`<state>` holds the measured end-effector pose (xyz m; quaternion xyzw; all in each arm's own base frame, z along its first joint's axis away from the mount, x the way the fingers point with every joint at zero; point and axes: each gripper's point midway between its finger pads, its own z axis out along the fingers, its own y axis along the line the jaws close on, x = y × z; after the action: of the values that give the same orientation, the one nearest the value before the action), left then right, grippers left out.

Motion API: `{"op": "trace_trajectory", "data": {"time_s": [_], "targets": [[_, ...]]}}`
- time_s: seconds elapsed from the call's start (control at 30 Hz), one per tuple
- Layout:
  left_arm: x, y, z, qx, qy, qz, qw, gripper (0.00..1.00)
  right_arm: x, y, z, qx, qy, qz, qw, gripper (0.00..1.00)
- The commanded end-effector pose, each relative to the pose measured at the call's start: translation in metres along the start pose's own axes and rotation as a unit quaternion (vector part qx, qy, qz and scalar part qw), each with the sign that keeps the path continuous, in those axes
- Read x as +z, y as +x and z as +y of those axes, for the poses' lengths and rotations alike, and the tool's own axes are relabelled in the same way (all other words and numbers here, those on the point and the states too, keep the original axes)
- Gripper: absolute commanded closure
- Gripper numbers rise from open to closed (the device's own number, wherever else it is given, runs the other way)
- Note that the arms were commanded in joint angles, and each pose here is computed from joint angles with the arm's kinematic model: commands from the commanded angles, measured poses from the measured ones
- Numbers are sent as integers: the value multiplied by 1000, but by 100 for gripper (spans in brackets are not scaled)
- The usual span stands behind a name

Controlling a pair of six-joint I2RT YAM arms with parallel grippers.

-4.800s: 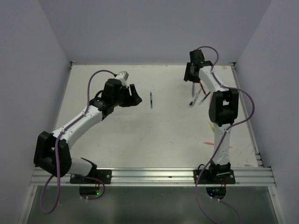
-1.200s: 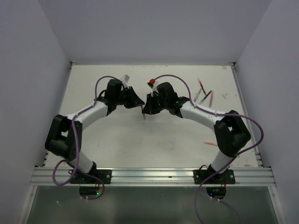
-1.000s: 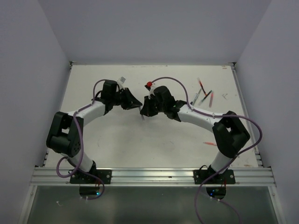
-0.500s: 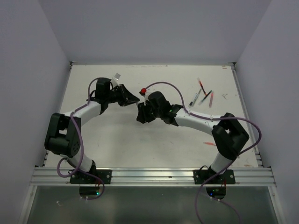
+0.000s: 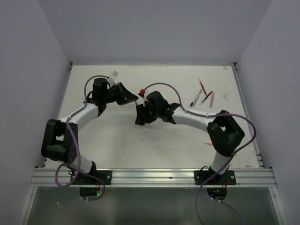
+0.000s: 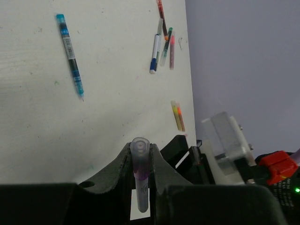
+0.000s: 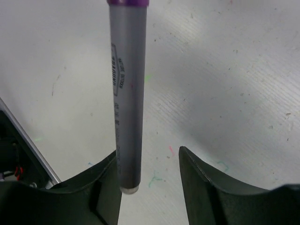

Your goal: Open the pen caps

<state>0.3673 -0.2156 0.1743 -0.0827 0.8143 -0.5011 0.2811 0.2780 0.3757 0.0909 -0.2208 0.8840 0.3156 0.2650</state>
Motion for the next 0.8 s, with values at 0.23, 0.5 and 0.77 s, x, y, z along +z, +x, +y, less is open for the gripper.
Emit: {"op": "trace_trajectory", "data": {"time_s": [0.23,0.5,0.77], "targets": [[-5,4,1,9,6,-1,1000,100,-23,-62,17,12,-52,-83,995,55],[-5,5,-2,10,11,0,1000,100,-7,-78,27,17,-82,-90,992,63],[-3,7,19,-16,-41,-1,999,100,-7,-76,-1,1,8,-91,996,100]]}}
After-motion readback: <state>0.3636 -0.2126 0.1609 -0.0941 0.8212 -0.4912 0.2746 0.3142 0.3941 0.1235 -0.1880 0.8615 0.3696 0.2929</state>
